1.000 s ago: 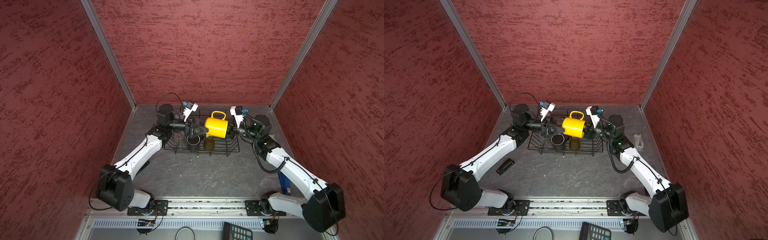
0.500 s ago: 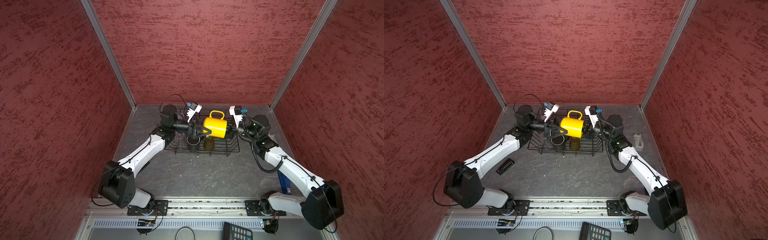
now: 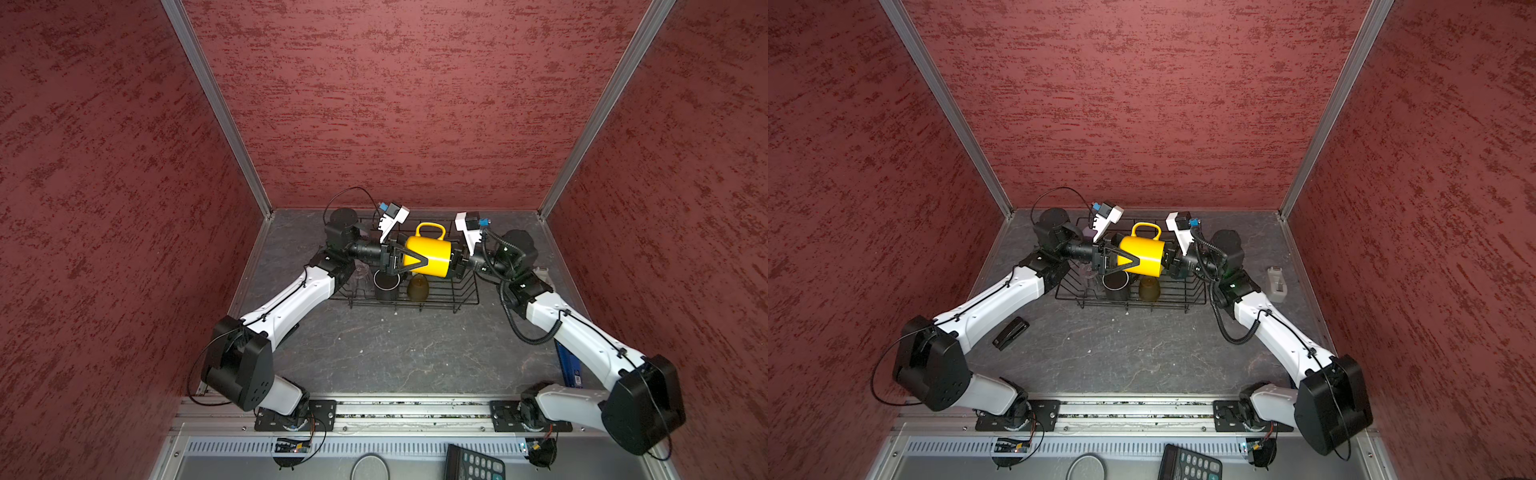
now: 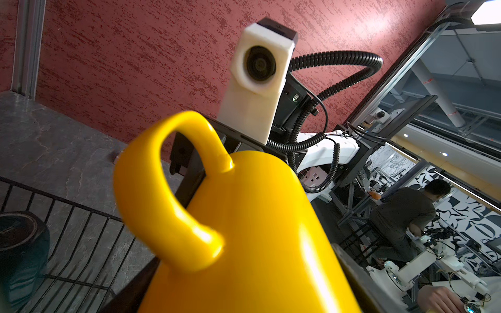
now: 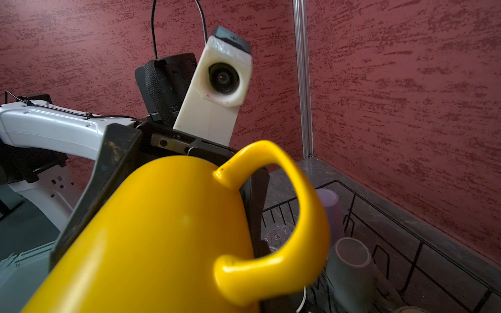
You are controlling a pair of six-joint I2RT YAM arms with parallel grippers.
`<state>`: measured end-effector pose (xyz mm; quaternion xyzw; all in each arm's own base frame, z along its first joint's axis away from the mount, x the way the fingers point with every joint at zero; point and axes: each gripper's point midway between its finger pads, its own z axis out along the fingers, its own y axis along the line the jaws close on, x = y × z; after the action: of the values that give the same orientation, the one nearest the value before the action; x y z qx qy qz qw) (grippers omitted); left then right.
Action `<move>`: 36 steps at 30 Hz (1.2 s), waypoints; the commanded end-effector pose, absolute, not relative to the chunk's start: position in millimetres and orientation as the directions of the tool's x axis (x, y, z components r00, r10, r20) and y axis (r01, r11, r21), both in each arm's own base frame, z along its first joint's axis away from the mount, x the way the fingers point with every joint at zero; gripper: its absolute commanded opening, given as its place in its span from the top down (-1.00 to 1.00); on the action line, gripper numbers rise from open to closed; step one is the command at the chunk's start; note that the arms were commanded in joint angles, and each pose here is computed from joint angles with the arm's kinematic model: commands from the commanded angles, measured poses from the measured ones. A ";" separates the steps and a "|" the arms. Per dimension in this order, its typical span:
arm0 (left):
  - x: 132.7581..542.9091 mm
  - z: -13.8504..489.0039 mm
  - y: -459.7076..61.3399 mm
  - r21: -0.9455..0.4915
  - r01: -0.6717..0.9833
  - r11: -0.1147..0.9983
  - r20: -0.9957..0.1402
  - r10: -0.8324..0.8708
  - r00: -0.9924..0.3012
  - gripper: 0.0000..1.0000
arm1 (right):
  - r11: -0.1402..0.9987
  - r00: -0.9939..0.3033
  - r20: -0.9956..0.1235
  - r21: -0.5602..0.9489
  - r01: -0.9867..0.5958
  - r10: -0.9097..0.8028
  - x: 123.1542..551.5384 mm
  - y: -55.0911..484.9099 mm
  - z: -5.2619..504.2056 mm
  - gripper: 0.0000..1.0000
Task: Load cups into a dish rack
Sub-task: Pick up the cup from the center of the table.
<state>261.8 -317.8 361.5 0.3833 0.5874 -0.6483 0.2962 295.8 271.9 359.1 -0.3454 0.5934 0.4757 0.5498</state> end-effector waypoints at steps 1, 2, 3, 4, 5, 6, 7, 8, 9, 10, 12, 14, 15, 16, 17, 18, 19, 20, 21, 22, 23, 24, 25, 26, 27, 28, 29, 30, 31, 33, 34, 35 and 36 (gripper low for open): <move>254.7 369.3 -325.2 -0.510 0.840 -0.187 -0.860 0.082 -0.504 -0.55 | 0.274 -0.071 -0.985 0.114 -0.955 0.160 287.7 276.3 382.3 1.00; 254.5 369.6 -325.6 -0.512 0.838 -0.190 -0.858 0.084 -0.506 -0.54 | 0.272 -0.073 -0.984 0.115 -0.955 0.160 287.6 277.1 381.9 1.00; 254.2 370.3 -326.2 -0.513 0.837 -0.192 -0.858 0.085 -0.506 -0.52 | 0.272 -0.074 -0.984 0.116 -0.955 0.160 288.1 277.4 381.3 1.00; 254.1 369.7 -326.9 -0.517 0.834 -0.195 -0.856 0.089 -0.510 -0.47 | 0.270 -0.077 -0.984 0.118 -0.956 0.158 288.0 278.0 380.4 1.00; 253.0 370.5 -327.3 -0.518 0.832 -0.199 -0.855 0.092 -0.510 -0.42 | 0.268 -0.078 -0.984 0.119 -0.956 0.157 288.1 278.5 379.8 1.00; 252.2 370.6 -327.5 -0.520 0.829 -0.205 -0.854 0.097 -0.511 -0.38 | 0.265 -0.081 -0.984 0.120 -0.957 0.156 287.9 279.0 379.2 1.00; 251.7 371.0 -327.6 -0.521 0.828 -0.208 -0.853 0.099 -0.512 -0.34 | 0.265 -0.085 -0.984 0.125 -0.956 0.154 288.2 279.4 377.9 1.00; 250.6 371.8 -327.7 -0.521 0.827 -0.212 -0.853 0.101 -0.511 -0.30 | 0.266 -0.085 -0.984 0.124 -0.956 0.154 288.4 279.2 377.7 1.00; 249.7 372.0 -327.6 -0.519 0.827 -0.215 -0.854 0.102 -0.510 -0.28 | 0.265 -0.084 -0.984 0.123 -0.956 0.154 288.0 279.4 377.5 1.00; 248.0 372.6 -327.8 -0.517 0.828 -0.218 -0.855 0.104 -0.507 -0.28 | 0.264 -0.084 -0.985 0.123 -0.957 0.154 287.7 279.3 377.2 1.00; 245.9 373.1 -327.6 -0.511 0.831 -0.221 -0.859 0.104 -0.501 -0.29 | 0.262 -0.083 -0.984 0.122 -0.957 0.157 287.5 279.3 377.8 1.00; 243.9 374.1 -327.8 -0.506 0.833 -0.224 -0.862 0.105 -0.495 -0.31 | 0.258 -0.081 -0.984 0.121 -0.958 0.161 286.9 279.7 379.0 1.00; 243.3 374.2 -328.2 -0.503 0.834 -0.225 -0.864 0.105 -0.493 -0.33 | 0.257 -0.081 -0.983 0.121 -0.959 0.162 287.3 279.6 379.4 1.00; 242.8 374.4 -328.2 -0.504 0.834 -0.227 -0.864 0.106 -0.493 -0.39 | 0.258 -0.078 -0.983 0.119 -0.959 0.164 287.5 279.4 380.1 1.00; 243.1 374.2 -328.5 -0.504 0.834 -0.225 -0.863 0.106 -0.493 -0.48 | 0.253 -0.078 -0.983 0.118 -0.960 0.164 286.7 280.0 380.5 1.00; 242.6 374.1 -328.4 -0.504 0.834 -0.227 -0.864 0.107 -0.493 -0.52 | 0.250 -0.076 -0.983 0.116 -0.961 0.164 286.5 279.9 381.1 1.00; 242.8 373.1 -328.4 -0.505 0.833 -0.226 -0.863 0.109 -0.494 -0.55 | 0.243 -0.078 -0.983 0.116 -0.963 0.164 285.4 280.6 381.1 1.00; 242.3 373.4 -328.3 -0.501 0.835 -0.227 -0.865 0.108 -0.490 -0.58 | 0.238 -0.074 -0.984 0.113 -0.965 0.164 284.5 280.9 381.9 1.00; 242.2 372.4 -328.4 -0.502 0.835 -0.225 -0.864 0.109 -0.491 -0.63 | 0.232 -0.073 -0.984 0.111 -0.966 0.165 282.9 281.3 382.3 1.00; 242.4 370.9 -328.5 -0.504 0.834 -0.224 -0.863 0.112 -0.492 -0.70 | 0.227 -0.071 -0.984 0.108 -0.968 0.166 281.7 281.2 383.2 1.00; 242.4 371.1 -328.3 -0.501 0.836 -0.224 -0.865 0.110 -0.489 -0.74 | 0.220 -0.069 -0.983 0.105 -0.970 0.167 280.1 281.4 384.2 1.00; 242.4 371.0 -328.1 -0.499 0.837 -0.223 -0.866 0.109 -0.487 -0.78 | 0.213 -0.065 -0.984 0.101 -0.972 0.168 278.4 281.7 385.6 1.00; 242.3 370.3 -328.4 -0.499 0.837 -0.223 -0.866 0.110 -0.487 -0.80 | 0.210 -0.063 -0.984 0.099 -0.973 0.169 277.6 282.0 386.2 1.00; 242.2 370.1 -328.4 -0.498 0.838 -0.224 -0.867 0.110 -0.486 -0.81 | 0.207 -0.065 -0.984 0.100 -0.973 0.168 276.9 282.6 386.0 1.00; 241.5 370.6 -328.3 -0.496 0.839 -0.226 -0.868 0.110 -0.484 -0.84 | 0.203 -0.063 -0.984 0.097 -0.974 0.168 275.9 283.2 386.6 1.00; 241.2 371.3 -328.3 -0.492 0.840 -0.228 -0.871 0.108 -0.480 -0.85 | 0.201 -0.066 -0.984 0.100 -0.975 0.167 275.9 283.9 386.1 1.00; 240.1 371.9 -328.4 -0.489 0.841 -0.231 -0.872 0.108 -0.477 -0.87 | 0.196 -0.067 -0.984 0.100 -0.976 0.164 275.6 284.7 385.1 1.00; 238.9 373.1 -328.6 -0.484 0.843 -0.236 -0.875 0.108 -0.472 -0.86 | 0.195 -0.069 -0.984 0.100 -0.976 0.165 275.8 285.2 384.9 1.00; 238.3 373.3 -328.5 -0.483 0.842 -0.241 -0.875 0.111 -0.470 -0.83 | 0.196 -0.070 -0.984 0.102 -0.975 0.164 276.3 285.5 384.6 1.00; 237.6 373.6 -328.9 -0.484 0.840 -0.244 -0.875 0.114 -0.471 -0.73 | 0.198 -0.075 -0.984 0.107 -0.974 0.162 277.7 286.2 383.0 1.00; 237.3 373.8 -328.8 -0.481 0.842 -0.245 -0.876 0.113 -0.468 -0.68 | 0.198 -0.076 -0.984 0.107 -0.974 0.161 278.1 286.5 382.5 1.00; 237.4 373.5 -328.8 -0.483 0.841 -0.246 -0.876 0.114 -0.469 -0.61 | 0.196 -0.077 -0.984 0.108 -0.975 0.159 278.4 287.0 382.1 1.00; 236.9 374.0 -328.7 -0.483 0.840 -0.248 -0.875 0.115 -0.469 -0.57 | 0.193 -0.082 -0.984 0.112 -0.975 0.156 278.5 287.6 380.7 1.00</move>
<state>250.5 -326.8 360.2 0.4017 0.5784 -0.6563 0.2707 291.4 280.3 363.0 -0.3575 0.5727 0.4941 0.5478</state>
